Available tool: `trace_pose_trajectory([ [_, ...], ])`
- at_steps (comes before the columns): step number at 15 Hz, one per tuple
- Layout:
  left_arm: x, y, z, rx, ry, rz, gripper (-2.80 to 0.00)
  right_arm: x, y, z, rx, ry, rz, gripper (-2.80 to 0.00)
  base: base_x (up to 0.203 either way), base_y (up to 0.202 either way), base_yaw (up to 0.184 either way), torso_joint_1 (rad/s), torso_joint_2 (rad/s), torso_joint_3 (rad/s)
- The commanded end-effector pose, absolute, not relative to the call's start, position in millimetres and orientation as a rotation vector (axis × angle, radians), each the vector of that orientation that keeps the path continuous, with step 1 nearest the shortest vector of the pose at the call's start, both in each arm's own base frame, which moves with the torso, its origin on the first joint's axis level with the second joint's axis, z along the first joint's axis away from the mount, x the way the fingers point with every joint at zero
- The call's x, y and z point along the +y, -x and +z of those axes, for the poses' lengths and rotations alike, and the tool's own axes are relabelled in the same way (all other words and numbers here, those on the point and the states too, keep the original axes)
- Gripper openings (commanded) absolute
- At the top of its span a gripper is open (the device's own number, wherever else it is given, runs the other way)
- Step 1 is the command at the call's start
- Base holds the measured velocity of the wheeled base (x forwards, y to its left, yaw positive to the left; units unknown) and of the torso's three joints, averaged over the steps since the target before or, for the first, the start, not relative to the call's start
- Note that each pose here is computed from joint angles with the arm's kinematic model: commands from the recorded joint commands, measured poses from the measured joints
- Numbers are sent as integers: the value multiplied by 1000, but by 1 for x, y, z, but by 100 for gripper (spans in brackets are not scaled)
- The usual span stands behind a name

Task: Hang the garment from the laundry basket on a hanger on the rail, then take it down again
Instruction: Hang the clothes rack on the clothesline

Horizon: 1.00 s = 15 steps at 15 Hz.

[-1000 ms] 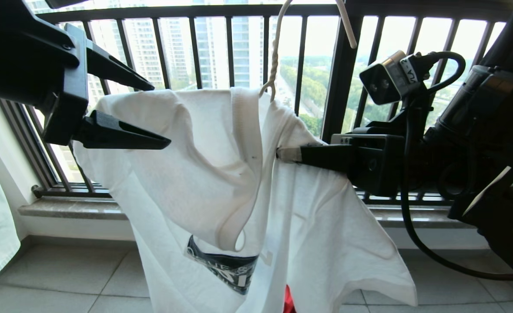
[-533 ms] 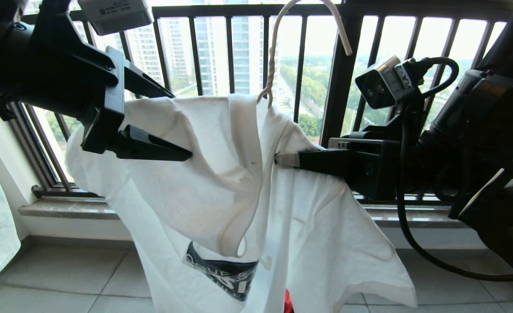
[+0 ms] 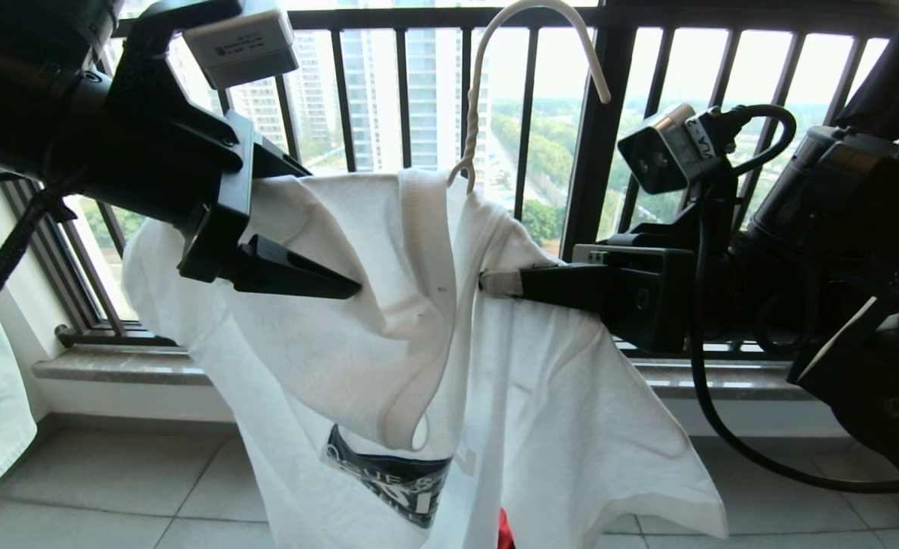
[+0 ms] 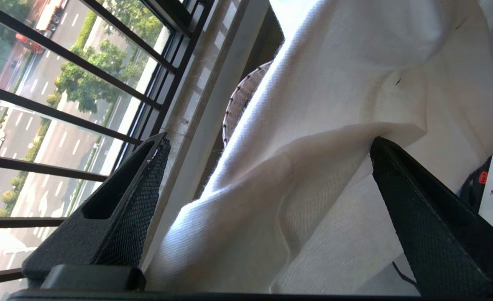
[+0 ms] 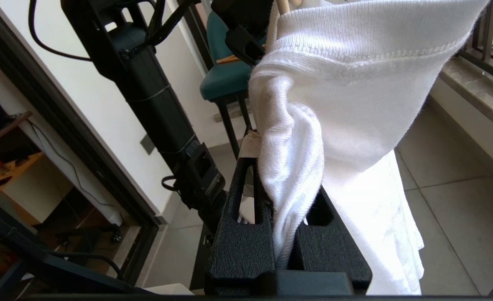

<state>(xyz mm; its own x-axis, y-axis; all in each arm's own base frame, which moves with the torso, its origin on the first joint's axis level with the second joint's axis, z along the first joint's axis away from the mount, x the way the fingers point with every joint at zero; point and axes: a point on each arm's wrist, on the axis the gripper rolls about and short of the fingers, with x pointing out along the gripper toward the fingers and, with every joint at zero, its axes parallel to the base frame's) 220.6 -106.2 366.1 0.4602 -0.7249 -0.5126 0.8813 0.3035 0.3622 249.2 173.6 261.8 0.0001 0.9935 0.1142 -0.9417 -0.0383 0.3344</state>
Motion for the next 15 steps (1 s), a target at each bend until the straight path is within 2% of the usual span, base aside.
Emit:
trace_pose_trajectory([
  [1,-108,-225,362,288,-658,-1092,0,174,-249,263,177,-358,1579,-280,0,0,0,0,0,0],
  [10,-111,-231,358,298,-652,-1106,0,173,-249,264,171,-357,1578,-280,0,0,0,0,0,0],
  [11,-111,-231,358,297,-652,-1107,-243,173,-249,264,171,-357,1578,-280,0,0,0,0,0,0],
  [12,-111,-231,358,297,-652,-1107,-280,173,-249,264,170,-356,1579,-280,0,0,0,0,0,0],
  [15,-111,-230,359,294,-652,-1106,-280,173,-249,265,167,-356,1576,-280,0,0,0,0,0,0],
])
